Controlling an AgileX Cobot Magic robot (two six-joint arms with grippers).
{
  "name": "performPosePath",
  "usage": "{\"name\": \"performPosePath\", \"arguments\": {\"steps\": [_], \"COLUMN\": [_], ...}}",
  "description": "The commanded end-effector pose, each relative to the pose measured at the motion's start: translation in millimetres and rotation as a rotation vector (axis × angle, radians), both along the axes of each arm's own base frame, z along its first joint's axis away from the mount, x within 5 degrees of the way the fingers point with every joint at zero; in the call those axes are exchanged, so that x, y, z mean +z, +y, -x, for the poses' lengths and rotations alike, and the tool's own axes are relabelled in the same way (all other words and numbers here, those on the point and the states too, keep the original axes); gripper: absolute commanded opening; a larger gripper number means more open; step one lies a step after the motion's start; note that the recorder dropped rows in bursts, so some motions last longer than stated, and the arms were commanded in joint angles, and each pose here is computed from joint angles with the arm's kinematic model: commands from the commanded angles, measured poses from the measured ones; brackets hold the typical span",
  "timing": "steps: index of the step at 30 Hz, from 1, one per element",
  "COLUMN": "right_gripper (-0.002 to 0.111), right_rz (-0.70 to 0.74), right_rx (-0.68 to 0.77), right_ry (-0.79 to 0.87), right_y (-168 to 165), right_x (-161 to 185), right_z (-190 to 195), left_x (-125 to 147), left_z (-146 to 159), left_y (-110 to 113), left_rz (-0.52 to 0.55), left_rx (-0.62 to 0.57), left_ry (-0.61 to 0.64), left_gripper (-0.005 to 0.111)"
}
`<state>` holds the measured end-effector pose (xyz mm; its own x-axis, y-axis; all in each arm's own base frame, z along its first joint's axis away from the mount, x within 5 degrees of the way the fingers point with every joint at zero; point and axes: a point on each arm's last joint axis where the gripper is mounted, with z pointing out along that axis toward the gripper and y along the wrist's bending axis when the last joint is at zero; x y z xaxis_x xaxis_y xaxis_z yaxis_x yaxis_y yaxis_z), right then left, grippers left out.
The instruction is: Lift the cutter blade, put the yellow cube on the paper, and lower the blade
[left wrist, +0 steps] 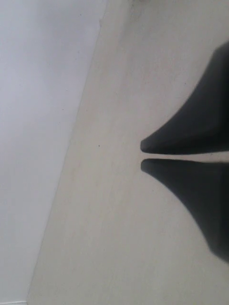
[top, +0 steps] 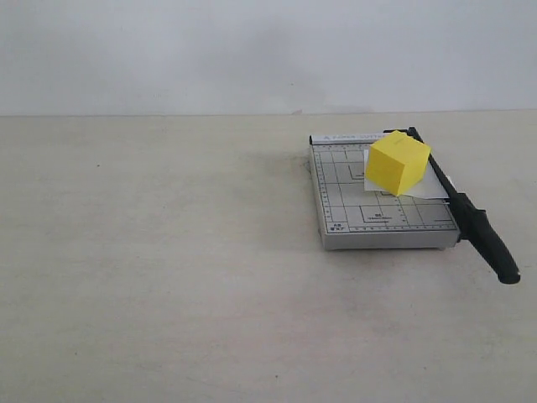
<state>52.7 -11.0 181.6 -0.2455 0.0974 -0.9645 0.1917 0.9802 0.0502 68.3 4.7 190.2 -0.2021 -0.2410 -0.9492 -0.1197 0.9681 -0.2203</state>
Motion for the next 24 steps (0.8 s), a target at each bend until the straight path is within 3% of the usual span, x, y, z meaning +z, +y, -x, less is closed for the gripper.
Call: {"name": "performPosePath", "arguments": {"steps": [1,15,20,24], "right_gripper": [0.000,0.000,0.000,0.000], "right_rz": [0.061,0.063,0.063,0.063], "right_rx": [0.005,0.005,0.005,0.005], "right_ry": [-0.003,-0.002,-0.002,-0.002], "right_y": [-0.5,-0.5,-0.5,-0.5], "right_x": [1.3,1.3,1.3,1.3], "right_z": [0.2,0.2,0.2,0.2], "left_x": [0.5,0.5,-5.1,-7.7], "left_z": [0.0,0.0,1.3,9.1], "left_y": [0.2,0.2,-0.3,-1.9], "left_rz": [0.008,0.008,0.014,-0.103], "left_rx": [0.005,0.005,0.000,-0.040], "left_ry": [-0.016,-0.016,0.047,0.060], "left_gripper": [0.004,0.004,0.004,0.004]}}
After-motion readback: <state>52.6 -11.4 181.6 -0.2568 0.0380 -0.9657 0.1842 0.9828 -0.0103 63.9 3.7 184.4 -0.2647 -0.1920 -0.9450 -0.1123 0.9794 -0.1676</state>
